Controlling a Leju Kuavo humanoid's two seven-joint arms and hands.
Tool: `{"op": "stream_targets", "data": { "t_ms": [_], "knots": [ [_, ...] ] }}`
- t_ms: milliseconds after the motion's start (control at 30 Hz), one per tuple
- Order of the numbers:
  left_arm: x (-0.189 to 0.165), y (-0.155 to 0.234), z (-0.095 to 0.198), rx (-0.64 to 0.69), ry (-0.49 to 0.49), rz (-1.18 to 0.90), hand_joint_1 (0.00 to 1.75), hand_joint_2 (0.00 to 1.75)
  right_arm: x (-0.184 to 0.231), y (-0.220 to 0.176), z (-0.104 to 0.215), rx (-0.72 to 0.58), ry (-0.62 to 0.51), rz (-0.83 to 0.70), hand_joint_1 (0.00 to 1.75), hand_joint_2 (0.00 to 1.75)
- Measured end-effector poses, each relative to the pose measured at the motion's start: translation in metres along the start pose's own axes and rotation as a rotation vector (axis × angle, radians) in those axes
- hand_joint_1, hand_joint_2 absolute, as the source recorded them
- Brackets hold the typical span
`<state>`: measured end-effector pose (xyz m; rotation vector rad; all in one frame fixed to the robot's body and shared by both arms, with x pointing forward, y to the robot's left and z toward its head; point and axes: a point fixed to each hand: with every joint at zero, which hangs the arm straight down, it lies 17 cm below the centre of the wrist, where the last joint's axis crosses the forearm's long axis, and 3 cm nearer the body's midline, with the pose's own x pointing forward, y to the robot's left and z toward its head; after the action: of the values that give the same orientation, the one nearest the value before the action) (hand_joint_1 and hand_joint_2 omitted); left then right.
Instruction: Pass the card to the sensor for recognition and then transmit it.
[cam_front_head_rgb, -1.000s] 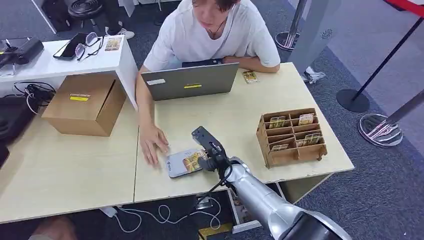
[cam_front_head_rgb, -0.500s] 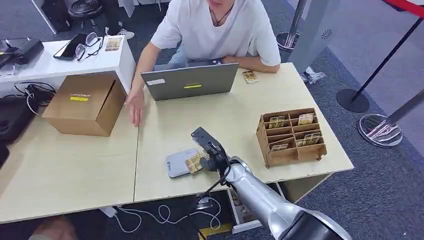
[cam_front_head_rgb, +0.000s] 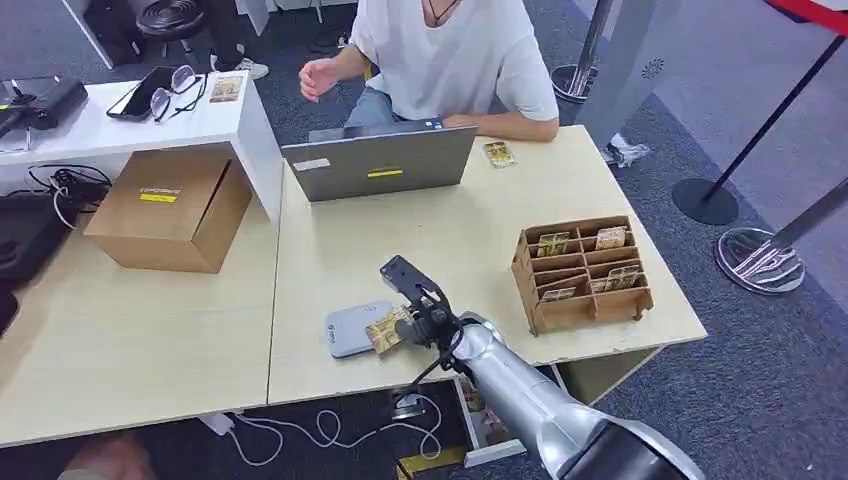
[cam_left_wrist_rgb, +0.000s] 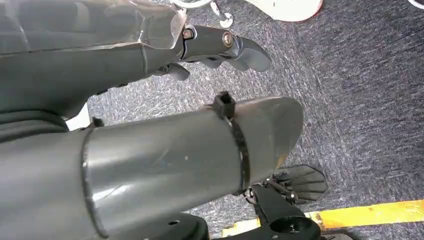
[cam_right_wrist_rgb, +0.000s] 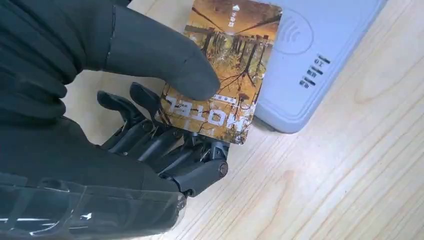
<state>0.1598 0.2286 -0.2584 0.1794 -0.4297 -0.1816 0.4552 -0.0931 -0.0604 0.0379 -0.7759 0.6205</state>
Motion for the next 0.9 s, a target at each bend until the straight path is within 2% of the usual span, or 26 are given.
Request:
{"op": "stream_targets", "data": {
  "t_ms": [367,600,900],
  "knots": [
    [0.000,-0.003,0.000,-0.017,-0.003,-0.016,0.00,0.00,0.015,0.022,0.006,0.095,-0.065,0.005,1.75,1.75],
    [0.002,-0.004,0.001,-0.022,-0.013,-0.027,0.00,0.00,0.021,0.035,0.011,0.167,-0.058,-0.053,1.75,1.75],
    [0.004,-0.004,0.001,-0.022,-0.030,-0.030,0.00,0.00,0.030,0.047,0.018,0.208,-0.106,0.020,1.75,1.75]
  ]
}}
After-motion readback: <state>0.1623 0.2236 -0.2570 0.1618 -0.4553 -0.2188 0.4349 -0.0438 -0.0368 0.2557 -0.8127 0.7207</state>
